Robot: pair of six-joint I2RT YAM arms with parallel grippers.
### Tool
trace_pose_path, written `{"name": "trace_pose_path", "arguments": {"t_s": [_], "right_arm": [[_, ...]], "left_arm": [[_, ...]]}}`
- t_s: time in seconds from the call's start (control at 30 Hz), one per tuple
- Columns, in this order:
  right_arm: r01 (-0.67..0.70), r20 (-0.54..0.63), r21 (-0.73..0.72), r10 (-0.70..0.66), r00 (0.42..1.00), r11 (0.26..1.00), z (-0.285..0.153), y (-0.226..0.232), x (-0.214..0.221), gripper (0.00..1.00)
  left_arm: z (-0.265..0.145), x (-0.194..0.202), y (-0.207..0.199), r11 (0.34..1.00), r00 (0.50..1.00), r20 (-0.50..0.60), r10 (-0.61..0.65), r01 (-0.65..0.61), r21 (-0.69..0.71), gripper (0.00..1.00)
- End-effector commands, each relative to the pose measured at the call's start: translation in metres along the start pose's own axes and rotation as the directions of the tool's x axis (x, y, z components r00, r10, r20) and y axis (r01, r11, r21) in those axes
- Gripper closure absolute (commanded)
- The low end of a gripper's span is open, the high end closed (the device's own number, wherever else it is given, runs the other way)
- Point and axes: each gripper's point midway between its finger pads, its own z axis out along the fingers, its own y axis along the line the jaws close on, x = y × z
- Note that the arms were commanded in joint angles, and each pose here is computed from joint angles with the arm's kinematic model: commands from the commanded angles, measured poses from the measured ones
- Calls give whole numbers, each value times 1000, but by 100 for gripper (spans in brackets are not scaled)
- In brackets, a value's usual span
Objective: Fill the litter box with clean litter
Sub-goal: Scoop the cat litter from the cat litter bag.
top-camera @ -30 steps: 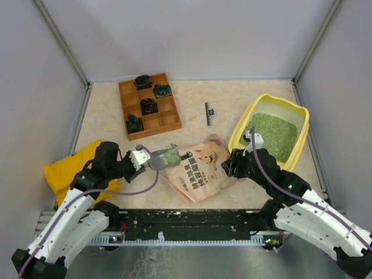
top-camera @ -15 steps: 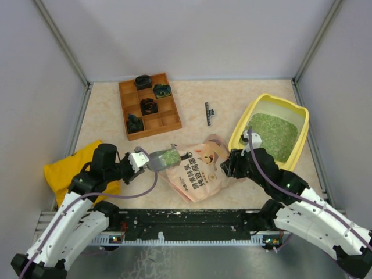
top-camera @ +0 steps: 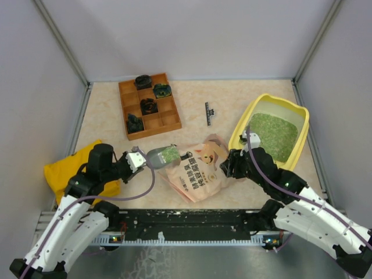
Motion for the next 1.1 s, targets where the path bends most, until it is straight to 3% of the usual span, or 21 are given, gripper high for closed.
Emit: {"name": "trace_pose_path", "arguments": {"t_s": [0.0, 0.53, 0.8, 1.07], "right_arm": [[-12, 68, -43, 15, 998, 999, -6, 13, -24, 52], [-17, 64, -48, 20, 998, 999, -5, 14, -24, 52], [-43, 93, -67, 49, 995, 997, -16, 22, -38, 52], [-59, 214, -66, 72, 974, 996, -50, 23, -77, 52]], "left_arm": [[-9, -20, 8, 999, 997, 59, 40, -38, -32, 99], [-20, -39, 12, 999, 994, 105, 30, -25, -46, 99], [-25, -79, 14, 999, 973, 230, -31, 35, -15, 99], [-17, -123, 4, 992, 903, 420, -95, 52, 113, 99]]}}
